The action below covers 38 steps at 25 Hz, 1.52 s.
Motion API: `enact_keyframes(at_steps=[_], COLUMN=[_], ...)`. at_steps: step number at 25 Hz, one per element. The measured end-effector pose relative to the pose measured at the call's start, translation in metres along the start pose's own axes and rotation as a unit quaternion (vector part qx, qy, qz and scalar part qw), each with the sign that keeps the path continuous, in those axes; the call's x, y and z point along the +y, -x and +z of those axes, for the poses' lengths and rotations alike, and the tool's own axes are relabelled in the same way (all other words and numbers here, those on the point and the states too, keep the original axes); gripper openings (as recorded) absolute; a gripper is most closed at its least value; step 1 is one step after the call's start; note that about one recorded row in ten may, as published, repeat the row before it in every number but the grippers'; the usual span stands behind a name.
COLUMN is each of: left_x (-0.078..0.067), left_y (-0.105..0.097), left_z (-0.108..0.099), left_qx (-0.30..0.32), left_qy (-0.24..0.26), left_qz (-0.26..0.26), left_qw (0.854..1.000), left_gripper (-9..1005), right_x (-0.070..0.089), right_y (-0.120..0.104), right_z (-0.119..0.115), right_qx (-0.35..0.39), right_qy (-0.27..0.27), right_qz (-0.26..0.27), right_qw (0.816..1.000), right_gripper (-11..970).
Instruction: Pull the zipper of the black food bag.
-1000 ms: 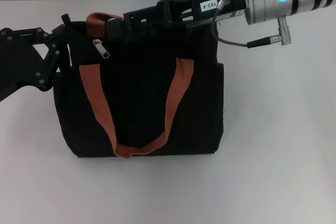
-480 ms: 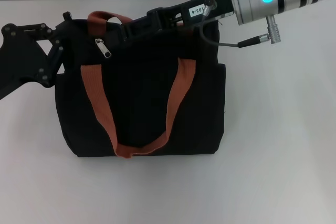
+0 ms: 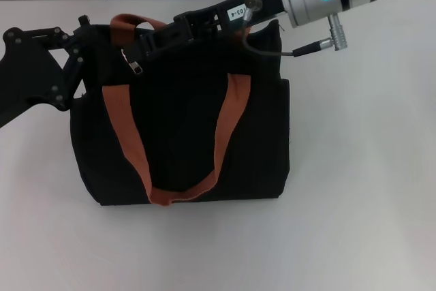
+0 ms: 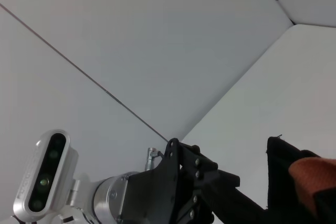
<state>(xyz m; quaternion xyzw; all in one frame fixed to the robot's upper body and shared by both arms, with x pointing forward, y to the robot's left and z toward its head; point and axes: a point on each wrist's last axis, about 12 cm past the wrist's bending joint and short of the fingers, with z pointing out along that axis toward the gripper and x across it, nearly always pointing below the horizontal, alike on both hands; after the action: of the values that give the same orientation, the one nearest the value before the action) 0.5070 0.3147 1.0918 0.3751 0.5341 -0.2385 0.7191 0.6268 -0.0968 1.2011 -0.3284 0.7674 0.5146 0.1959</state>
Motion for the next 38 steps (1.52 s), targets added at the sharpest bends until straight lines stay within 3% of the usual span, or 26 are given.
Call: enact_keyframes(at_steps=[18,30,32,38], left_x=[0.001,0.001,0.001,0.0], left_y=[0.001,0.002,0.002,0.003], left_z=[0.012,0.016,0.016,0.015], left_qx=[-0.015,-0.02,-0.02,-0.024], left_qy=[-0.007,-0.009,-0.01,-0.011], left_qz=[-0.007,-0.006,-0.006,-0.006], left_qw=[1.0,1.0,1.0,1.0], left_gripper=[30,29,29,29], right_x=[0.002,0.001,0.001,0.0], right_y=[-0.001,-0.003,-0.003,-0.003], right_z=[0.012,0.016,0.016,0.015], right_qx=[0.013,0.018,0.018,0.016], right_qy=[-0.005,-0.013,-0.014,-0.015], right_qz=[0.001,0.004,0.004,0.001], right_qw=[1.0,1.0,1.0,1.0], right_gripper=[466,298,138,92])
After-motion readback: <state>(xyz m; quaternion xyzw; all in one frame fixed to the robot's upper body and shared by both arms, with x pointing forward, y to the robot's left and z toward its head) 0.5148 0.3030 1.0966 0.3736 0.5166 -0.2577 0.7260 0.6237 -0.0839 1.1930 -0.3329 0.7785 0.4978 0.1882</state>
